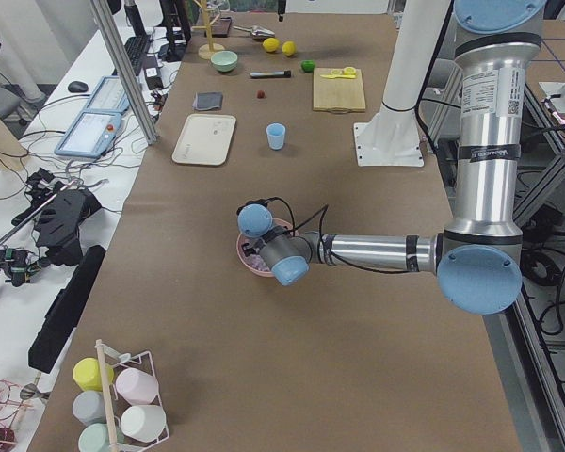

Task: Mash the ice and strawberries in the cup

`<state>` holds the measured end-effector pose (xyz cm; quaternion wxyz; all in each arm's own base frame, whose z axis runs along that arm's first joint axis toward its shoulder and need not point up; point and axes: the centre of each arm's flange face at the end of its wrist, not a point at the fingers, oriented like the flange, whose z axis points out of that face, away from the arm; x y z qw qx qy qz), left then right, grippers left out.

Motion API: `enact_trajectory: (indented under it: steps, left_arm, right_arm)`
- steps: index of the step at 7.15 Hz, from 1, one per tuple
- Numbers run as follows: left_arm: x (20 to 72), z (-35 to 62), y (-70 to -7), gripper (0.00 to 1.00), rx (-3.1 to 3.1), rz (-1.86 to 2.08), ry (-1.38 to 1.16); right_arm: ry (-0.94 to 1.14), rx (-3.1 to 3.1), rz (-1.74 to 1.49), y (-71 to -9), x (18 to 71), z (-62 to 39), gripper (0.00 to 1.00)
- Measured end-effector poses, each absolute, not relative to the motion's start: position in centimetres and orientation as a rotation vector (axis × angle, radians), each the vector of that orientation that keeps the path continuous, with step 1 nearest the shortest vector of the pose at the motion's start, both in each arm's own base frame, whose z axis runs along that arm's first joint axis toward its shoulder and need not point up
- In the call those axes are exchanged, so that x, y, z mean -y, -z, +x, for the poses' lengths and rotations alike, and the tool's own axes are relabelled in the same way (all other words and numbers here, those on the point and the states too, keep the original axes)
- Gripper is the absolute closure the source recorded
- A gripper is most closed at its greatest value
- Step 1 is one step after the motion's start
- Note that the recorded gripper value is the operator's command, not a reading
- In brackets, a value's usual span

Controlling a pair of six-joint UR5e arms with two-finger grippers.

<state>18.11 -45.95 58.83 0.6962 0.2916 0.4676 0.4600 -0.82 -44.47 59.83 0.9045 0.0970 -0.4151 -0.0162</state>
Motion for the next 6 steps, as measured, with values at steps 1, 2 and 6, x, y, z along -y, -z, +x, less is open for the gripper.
enact_trajectory:
  steps: [1, 2, 6]
  left_arm:
    - [45.9, 18.2, -58.7, 0.05, -1.044, 0.652, -1.028]
    - [45.84, 18.37, -58.52, 0.05, -1.046, 0.655, -1.033]
    - [45.57, 18.98, -58.3, 0.38, -1.042, 0.66, -1.049]
  right_arm:
    - [0.033, 0.857, 0.199, -59.9, 44.46, -0.82, 0.0]
    - [0.032, 0.857, 0.197, -60.02, 44.41, -0.81, 0.0]
    - [0.03, 0.856, 0.191, -60.32, 44.33, -0.8, 0.0]
